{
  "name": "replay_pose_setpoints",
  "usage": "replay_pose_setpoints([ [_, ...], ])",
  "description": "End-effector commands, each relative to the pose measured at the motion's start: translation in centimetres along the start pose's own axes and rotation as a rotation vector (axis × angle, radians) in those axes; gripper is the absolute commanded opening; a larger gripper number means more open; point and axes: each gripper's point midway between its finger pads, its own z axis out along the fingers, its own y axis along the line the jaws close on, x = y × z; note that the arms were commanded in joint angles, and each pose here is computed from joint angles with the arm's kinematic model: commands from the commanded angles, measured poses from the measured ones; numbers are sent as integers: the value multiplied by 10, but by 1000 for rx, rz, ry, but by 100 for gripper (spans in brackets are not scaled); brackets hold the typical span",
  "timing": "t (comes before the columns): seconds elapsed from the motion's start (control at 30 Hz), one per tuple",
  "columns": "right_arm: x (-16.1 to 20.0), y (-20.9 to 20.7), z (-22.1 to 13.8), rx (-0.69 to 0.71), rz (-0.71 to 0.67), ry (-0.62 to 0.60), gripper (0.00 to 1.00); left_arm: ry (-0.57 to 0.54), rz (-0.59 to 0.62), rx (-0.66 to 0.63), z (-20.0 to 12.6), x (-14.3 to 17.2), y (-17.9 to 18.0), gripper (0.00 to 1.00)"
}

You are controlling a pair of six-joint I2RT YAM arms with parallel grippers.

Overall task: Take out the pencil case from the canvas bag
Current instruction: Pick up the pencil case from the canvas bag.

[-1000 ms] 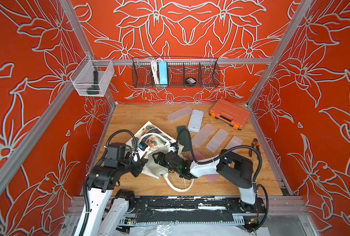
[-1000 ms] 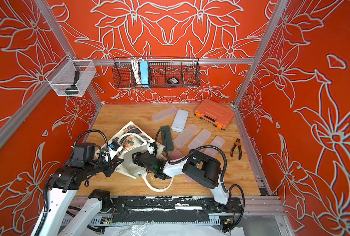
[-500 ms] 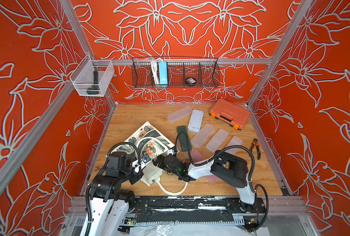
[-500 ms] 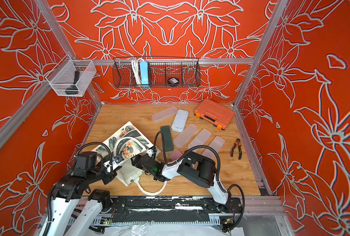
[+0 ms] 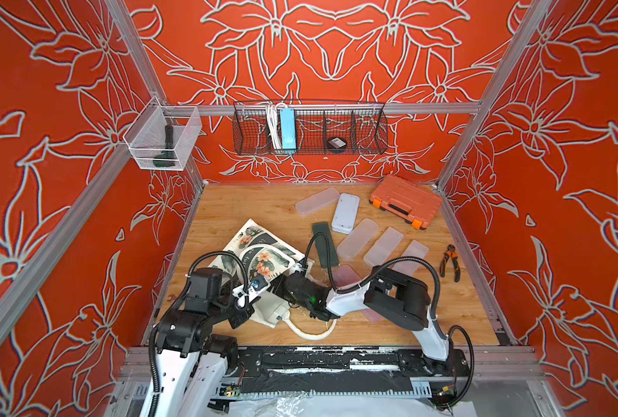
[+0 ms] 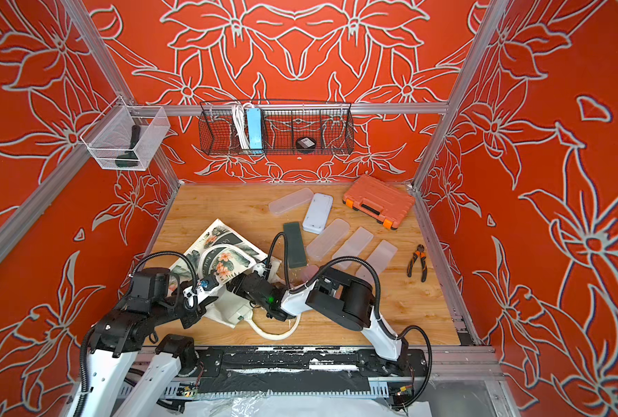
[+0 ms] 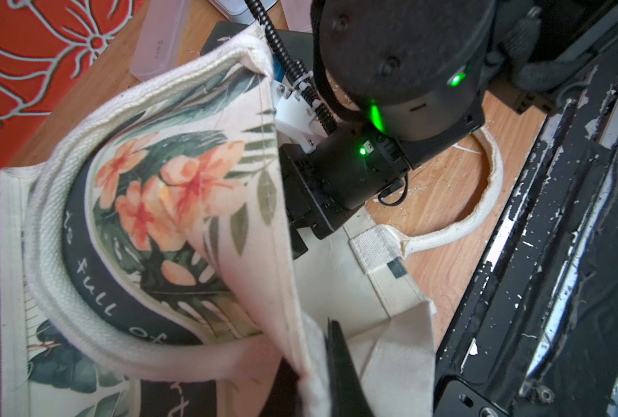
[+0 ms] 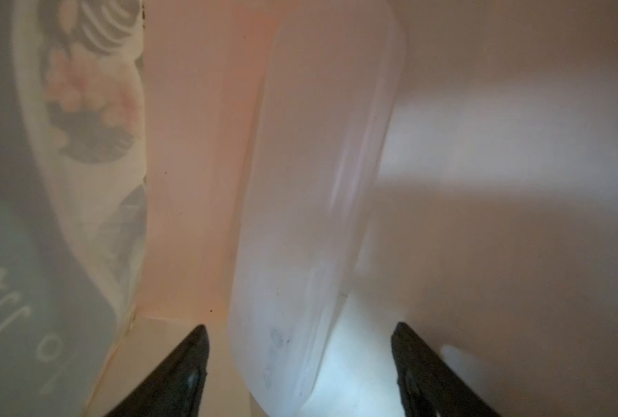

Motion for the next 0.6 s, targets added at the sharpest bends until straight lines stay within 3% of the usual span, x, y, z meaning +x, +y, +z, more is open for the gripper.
replay_pose_setpoints([
  [0.0,16,1,11,-29,32,58,80,-90,21,63,-9,-18,-14,0],
  [0.23,25,15,20,-58,11,98,83,-174,-6,86,-18,-38,-16,0],
  [0.4,42,33,34,-160,36,179,83,-232,-37,117,-25,-53,-19,0],
  [0.57,55,40,45,-177,26,246,83,-259,-35,154,-33,-60,-27,0],
])
